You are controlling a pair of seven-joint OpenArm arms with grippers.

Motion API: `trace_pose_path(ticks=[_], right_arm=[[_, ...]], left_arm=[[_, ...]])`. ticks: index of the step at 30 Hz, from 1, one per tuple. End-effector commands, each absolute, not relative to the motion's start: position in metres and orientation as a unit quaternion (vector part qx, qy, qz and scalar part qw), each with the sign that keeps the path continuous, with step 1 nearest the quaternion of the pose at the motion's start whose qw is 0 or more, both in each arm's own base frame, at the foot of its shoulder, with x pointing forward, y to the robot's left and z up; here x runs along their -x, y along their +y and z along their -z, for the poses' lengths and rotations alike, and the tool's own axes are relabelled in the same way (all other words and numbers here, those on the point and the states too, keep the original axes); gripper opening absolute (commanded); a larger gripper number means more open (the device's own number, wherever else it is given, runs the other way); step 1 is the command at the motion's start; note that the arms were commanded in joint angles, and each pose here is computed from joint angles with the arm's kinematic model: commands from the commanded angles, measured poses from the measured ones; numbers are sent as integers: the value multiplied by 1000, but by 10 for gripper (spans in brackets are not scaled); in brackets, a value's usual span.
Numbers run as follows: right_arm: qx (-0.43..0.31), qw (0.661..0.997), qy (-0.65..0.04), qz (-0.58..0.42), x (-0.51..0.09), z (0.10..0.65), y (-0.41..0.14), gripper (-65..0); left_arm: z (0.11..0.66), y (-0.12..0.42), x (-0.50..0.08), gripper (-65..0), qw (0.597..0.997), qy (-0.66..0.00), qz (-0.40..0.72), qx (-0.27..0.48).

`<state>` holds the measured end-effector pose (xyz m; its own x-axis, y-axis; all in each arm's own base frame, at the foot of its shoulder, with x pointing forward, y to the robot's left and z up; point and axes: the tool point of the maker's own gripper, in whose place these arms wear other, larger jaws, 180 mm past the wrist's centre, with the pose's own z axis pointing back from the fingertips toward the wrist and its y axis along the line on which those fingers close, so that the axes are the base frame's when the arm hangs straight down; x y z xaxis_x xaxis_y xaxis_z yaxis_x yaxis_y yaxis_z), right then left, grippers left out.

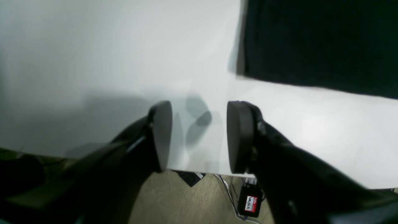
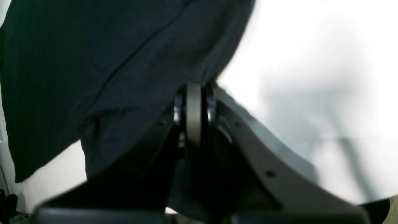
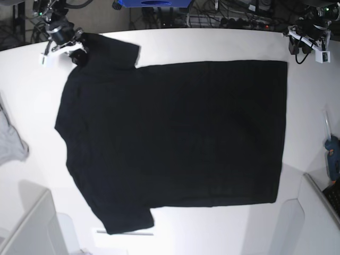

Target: Fold the T-shirt properly

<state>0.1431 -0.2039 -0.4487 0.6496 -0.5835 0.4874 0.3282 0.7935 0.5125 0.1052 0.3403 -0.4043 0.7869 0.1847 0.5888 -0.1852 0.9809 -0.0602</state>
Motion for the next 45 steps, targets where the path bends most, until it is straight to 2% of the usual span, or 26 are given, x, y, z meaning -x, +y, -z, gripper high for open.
trace_pose_path(ticks=[1,14,18,30,39,45], right_arm=[[-178,905,-292,252,-127,460,-205,-650],[-178,906,-288,253,-124,461,-203,-650],[-178,906,-288,253,-124,461,-203,-650],[-179,907,-287,252,-124,461,-203,-650],[-179,907,-287,252,-123,462,-203,-650],[-179,907,-287,252,-123,462,-203,-650]], left_arm=[[397,345,-112,-367,940,-327,-95,-4],[410,334,-123,-359,932,-338,-127,25],[412,327,-123,-253,930,-340,-133,31],[408,320,-135,-260,918,-364,-144,57],[418,277,-157,-260,923,-357,-99,106],[416,281,-160,-262,921,-362,-103,103]])
